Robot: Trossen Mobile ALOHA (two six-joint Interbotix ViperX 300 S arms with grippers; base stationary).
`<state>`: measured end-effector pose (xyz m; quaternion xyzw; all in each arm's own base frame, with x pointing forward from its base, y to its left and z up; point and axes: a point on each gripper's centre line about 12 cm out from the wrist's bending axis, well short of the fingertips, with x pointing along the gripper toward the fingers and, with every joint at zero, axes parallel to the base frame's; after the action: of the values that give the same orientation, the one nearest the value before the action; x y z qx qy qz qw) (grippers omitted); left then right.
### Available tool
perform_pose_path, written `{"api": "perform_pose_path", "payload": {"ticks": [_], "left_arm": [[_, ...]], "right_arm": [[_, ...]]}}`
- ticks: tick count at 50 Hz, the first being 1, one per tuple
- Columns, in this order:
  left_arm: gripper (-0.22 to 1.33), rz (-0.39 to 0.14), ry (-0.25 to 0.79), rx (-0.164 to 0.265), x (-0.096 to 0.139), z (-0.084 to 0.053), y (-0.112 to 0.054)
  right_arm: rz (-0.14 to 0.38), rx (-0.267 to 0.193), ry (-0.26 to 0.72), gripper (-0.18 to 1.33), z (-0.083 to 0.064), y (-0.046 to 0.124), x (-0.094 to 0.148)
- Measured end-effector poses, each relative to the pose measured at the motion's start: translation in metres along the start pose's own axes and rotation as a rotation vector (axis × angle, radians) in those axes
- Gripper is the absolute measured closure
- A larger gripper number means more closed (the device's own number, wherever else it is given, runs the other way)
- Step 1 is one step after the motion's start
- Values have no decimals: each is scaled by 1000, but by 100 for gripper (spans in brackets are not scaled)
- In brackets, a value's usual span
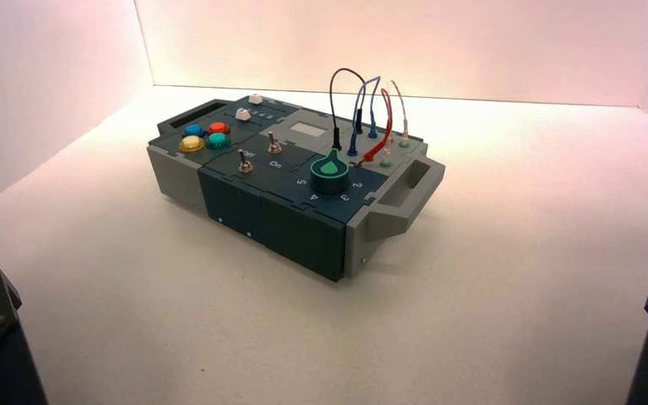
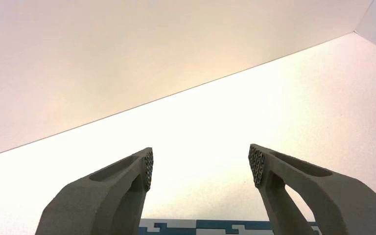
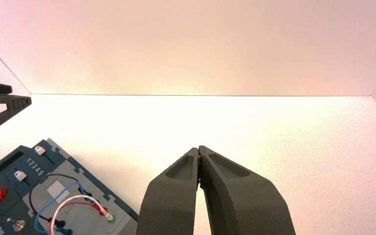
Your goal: Close left gripper.
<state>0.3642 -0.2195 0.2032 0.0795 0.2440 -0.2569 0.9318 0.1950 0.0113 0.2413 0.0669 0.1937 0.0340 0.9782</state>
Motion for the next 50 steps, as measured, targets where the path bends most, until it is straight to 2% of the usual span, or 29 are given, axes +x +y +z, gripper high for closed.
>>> {"api": "perform_pose_path", "payload": {"ticks": [41, 46, 47, 48, 50], "left_arm": [[-20, 0, 3, 0, -1, -1, 0], [3, -1, 8, 0, -1, -2, 0], [15, -1, 11, 2, -1, -3, 0], [17, -2, 12, -1, -1, -3, 0], [31, -3, 17, 2, -1, -4, 0]], "right_arm": [[0, 2, 0, 129, 0, 0, 0], [0, 2, 0, 129, 0, 0, 0], [1, 3, 1, 129, 0, 0, 0], [0, 3, 0, 129, 0, 0, 0], [0, 2, 0, 129, 0, 0, 0]]}}
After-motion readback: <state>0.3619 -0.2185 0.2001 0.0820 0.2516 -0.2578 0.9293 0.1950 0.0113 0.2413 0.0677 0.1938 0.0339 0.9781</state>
